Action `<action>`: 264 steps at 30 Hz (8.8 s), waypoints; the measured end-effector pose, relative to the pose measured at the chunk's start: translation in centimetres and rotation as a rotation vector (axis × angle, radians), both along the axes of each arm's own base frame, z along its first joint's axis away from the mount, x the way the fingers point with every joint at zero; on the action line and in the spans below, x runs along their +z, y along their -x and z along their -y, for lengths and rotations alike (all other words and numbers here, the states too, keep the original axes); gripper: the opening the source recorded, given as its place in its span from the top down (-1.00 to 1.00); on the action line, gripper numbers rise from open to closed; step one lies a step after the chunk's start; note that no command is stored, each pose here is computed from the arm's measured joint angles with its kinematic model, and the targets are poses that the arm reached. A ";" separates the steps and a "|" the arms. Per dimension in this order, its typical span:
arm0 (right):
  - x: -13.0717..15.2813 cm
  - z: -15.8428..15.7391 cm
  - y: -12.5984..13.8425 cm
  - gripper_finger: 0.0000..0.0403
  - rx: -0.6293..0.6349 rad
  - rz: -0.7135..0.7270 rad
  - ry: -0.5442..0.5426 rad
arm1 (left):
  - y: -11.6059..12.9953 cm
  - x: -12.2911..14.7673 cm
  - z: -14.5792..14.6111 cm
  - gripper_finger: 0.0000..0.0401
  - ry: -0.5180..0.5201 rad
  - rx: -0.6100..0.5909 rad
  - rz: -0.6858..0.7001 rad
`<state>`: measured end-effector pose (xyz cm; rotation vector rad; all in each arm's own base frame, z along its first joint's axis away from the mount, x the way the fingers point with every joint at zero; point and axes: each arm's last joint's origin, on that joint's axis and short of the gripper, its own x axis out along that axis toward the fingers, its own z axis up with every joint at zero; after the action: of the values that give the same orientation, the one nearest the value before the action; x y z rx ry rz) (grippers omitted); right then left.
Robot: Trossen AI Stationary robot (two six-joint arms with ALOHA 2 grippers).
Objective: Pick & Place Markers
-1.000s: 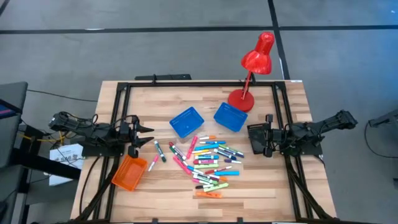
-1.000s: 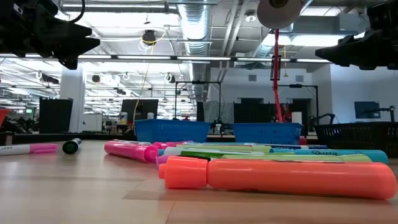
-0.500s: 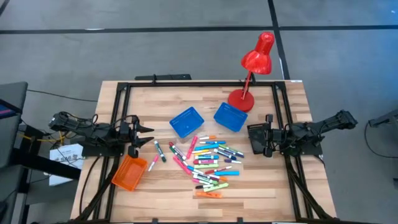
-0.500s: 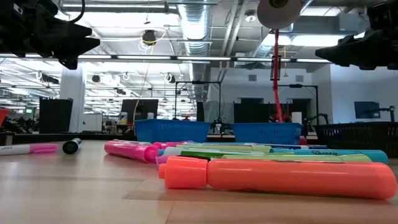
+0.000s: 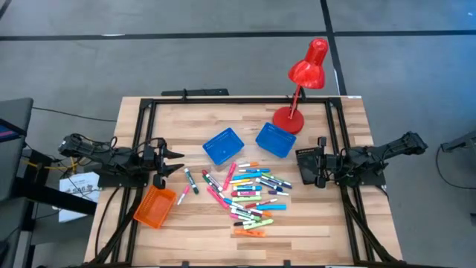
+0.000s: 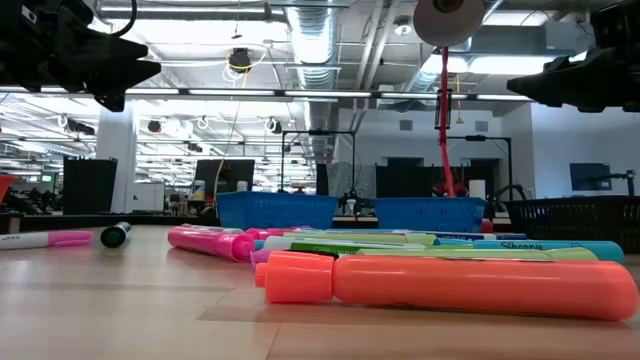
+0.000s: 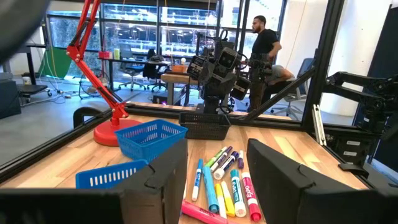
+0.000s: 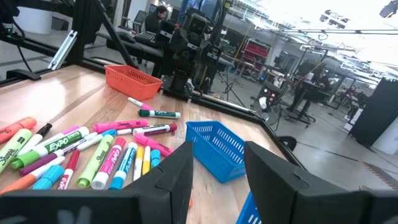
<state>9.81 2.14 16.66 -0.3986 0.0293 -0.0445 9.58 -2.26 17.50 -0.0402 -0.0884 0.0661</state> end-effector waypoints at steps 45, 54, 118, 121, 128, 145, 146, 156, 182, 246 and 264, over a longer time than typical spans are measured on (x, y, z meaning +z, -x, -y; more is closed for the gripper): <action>0.0 0.0 0.0 0.33 0.000 0.000 0.000 | 0.0 0.0 0.0 0.19 0.000 -0.001 0.000; 0.0 0.0 0.0 0.33 0.000 0.000 0.000 | 0.0 0.0 0.0 0.19 0.000 0.000 0.000; 0.0 0.0 0.0 0.33 0.000 0.000 0.000 | 0.0 0.0 0.0 0.19 0.000 0.000 0.000; 0.0 0.0 0.0 0.33 0.000 0.000 0.000 | 0.0 0.0 0.0 0.19 0.000 0.000 0.000; 0.0 0.0 0.0 0.33 0.000 0.000 0.000 | 0.0 0.0 0.0 0.19 0.000 0.000 0.000; 0.0 0.0 0.0 0.33 0.000 0.000 0.000 | 0.0 0.0 0.0 0.19 0.000 0.000 0.000; 0.0 0.0 0.0 0.33 0.000 0.000 0.000 | 0.0 0.0 0.0 0.19 0.000 0.000 0.000; 0.0 0.1 0.0 0.33 -0.015 0.006 -0.002 | 0.0 0.1 0.0 0.19 0.003 0.000 0.008; 4.7 1.6 0.9 0.33 -0.084 0.524 -0.278 | -1.0 4.1 -0.2 0.22 0.074 0.055 0.078; 8.6 6.0 -19.0 -0.13 -0.252 -0.408 -0.232 | -11.7 -4.0 1.0 0.45 -0.234 -0.116 -1.570; 8.8 6.0 -19.1 -0.13 -0.244 -0.386 -0.195 | -9.5 5.6 1.0 0.57 0.304 0.048 -1.321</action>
<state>28.88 -3.88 25.47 -0.2016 0.4607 -0.2032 19.09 -3.24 23.09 -0.2895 1.2435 0.1420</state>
